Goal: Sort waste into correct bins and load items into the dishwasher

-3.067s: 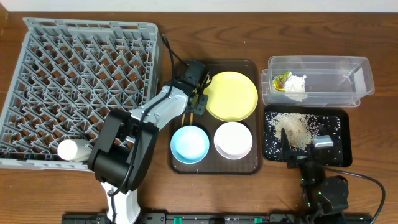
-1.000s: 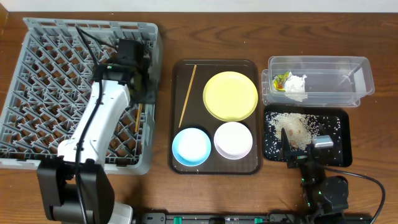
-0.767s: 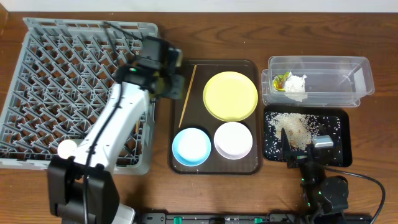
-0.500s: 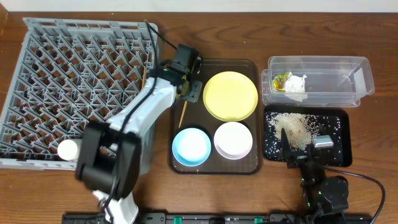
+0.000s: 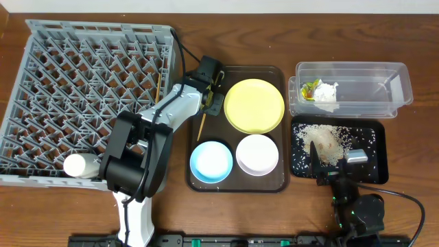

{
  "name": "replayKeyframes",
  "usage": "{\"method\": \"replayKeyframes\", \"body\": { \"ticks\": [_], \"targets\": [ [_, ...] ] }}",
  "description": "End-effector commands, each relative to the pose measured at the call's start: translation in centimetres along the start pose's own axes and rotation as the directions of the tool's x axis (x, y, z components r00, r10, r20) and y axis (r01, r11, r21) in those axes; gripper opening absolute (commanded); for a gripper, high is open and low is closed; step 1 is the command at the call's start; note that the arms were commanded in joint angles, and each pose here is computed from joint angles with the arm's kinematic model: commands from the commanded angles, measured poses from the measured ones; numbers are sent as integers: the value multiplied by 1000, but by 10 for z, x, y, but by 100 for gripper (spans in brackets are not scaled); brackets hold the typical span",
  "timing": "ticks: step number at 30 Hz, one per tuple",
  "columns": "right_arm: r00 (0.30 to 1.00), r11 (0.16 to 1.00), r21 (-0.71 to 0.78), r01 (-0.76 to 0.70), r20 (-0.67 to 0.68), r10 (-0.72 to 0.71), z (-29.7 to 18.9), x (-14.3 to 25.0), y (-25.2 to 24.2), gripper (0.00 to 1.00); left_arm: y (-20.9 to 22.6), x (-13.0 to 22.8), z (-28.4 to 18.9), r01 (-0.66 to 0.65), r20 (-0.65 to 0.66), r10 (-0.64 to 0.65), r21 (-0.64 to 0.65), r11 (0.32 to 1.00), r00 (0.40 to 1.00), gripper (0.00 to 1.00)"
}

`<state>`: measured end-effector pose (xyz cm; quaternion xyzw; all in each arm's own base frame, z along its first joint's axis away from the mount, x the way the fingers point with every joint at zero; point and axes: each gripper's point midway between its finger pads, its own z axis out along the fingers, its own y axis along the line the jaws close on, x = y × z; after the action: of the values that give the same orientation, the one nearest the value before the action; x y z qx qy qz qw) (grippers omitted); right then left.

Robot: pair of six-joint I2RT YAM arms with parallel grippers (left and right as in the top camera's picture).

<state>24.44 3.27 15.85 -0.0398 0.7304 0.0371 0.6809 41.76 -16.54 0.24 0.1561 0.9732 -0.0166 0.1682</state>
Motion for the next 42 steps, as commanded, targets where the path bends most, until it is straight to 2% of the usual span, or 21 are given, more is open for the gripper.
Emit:
{"method": "replayKeyframes", "body": {
  "ticks": [1,7,11,15,18,21,24,28,31,35,38,40,42],
  "targets": [
    [1000,1000,10,10,-2,-10,0,1,-2,99,5,23,18,-11,-86,9,-23,1000,996,8],
    [1000,1000,10,10,-2,-10,0,1,-2,99,3,16,-5,34,-80,-35,-11,999,996,8],
    [1000,1000,10,10,-2,-10,0,1,-2,99,-13,-2,-46,40,-10,-39,90,995,999,8],
    [1000,1000,10,10,-2,-10,0,1,-2,99,-11,-15,-102,35,86,-44,101,994,995,8],
    [1000,1000,10,10,-2,-10,0,1,-2,99,4,-15,-138,21,137,-28,52,998,990,8],
    [1000,1000,10,10,-2,-10,0,1,-2,99,39,-5,-163,13,138,1,-97,995,990,8],
    [1000,1000,10,10,-2,-10,0,1,-2,99,81,15,-171,46,74,-27,-268,962,997,8],
    [1000,1000,10,10,-2,-10,0,1,-2,99,115,33,-159,134,26,-133,-312,940,991,8],
    [1000,1000,10,10,-2,-10,0,1,-2,99,130,43,-150,186,-3,-196,-297,937,981,8],
    [1000,1000,10,10,-2,-10,0,1,-2,99,121,44,-138,218,-27,-225,-168,961,974,8],
    [1000,1000,10,10,-2,-10,0,1,-2,99,117,45,-135,207,-41,-216,-151,967,976,14],
    [1000,1000,10,10,-2,-10,0,1,-2,99,116,45,-135,192,-44,-201,-149,970,979,29],
    [1000,1000,10,10,-2,-10,0,1,-2,99,116,45,-135,188,-43,-196,-149,971,980,37]
  ]
}}
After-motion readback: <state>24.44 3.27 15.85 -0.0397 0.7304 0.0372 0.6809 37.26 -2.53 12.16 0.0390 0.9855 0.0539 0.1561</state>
